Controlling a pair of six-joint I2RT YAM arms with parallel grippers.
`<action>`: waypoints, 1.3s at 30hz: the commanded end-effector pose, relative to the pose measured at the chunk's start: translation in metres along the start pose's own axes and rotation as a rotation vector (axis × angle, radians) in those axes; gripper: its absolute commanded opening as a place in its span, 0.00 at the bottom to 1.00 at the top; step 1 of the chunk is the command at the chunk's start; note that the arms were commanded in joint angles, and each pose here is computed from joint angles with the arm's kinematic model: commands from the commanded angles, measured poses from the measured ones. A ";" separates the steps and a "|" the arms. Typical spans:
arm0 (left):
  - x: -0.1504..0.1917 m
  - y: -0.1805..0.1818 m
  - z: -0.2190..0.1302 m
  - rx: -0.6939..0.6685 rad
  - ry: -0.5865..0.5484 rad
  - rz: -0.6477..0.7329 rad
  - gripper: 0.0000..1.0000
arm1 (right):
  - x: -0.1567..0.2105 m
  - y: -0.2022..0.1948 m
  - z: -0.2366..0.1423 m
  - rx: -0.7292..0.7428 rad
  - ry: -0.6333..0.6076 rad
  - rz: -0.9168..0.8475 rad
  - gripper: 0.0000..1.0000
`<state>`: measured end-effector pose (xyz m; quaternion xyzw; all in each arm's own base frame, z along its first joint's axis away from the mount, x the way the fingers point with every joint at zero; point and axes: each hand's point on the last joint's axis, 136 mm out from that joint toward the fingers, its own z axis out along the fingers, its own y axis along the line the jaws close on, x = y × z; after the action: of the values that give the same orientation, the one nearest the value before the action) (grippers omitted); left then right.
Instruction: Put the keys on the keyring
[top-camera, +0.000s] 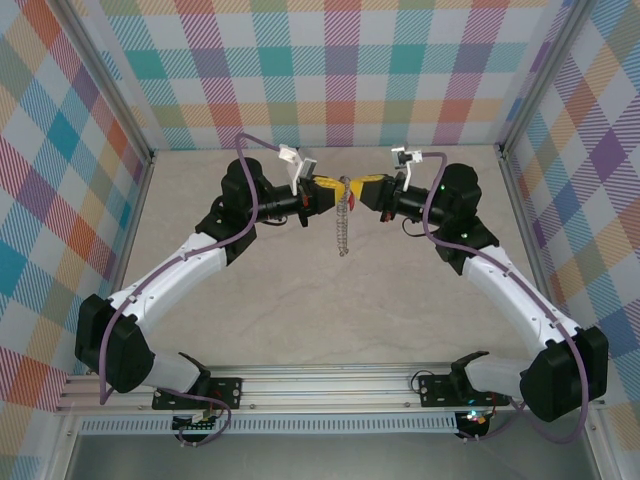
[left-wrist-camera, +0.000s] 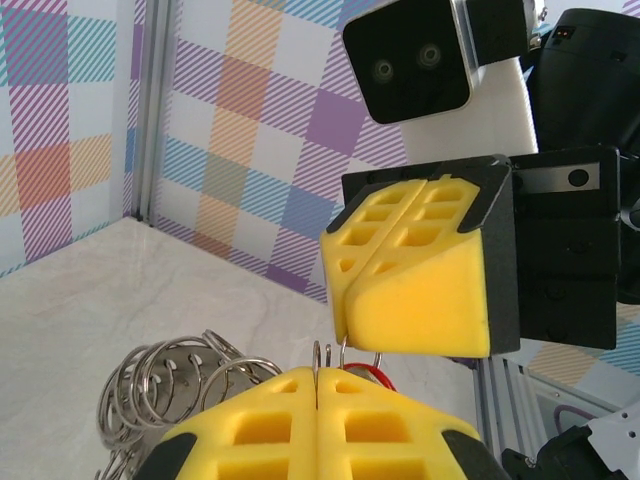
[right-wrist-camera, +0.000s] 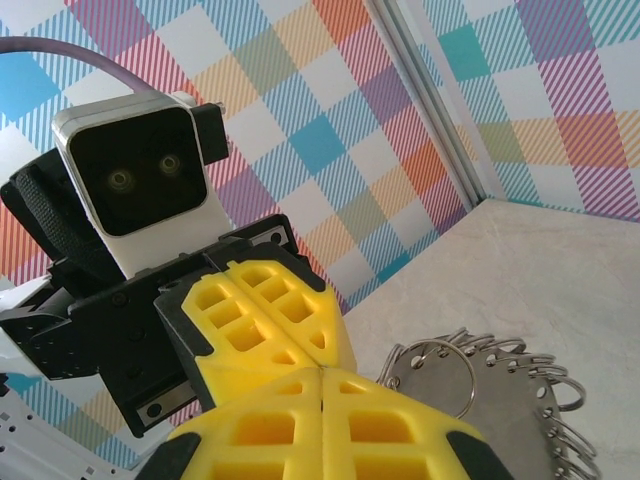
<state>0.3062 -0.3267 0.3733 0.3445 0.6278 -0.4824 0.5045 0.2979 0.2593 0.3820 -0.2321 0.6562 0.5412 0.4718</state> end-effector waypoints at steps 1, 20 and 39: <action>-0.022 -0.019 -0.004 0.040 -0.056 0.046 0.00 | -0.022 0.016 0.003 -0.044 -0.047 -0.059 0.00; -0.023 -0.025 -0.006 0.059 -0.061 0.051 0.00 | -0.012 -0.015 0.009 0.050 -0.047 -0.036 0.00; -0.027 -0.025 -0.008 0.049 -0.087 0.059 0.00 | 0.008 -0.031 -0.001 0.069 -0.008 0.041 0.00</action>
<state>0.3105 -0.3253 0.3691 0.3342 0.6365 -0.4761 0.5065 0.3186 0.2538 0.3679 -0.2073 0.6711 0.5280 0.4773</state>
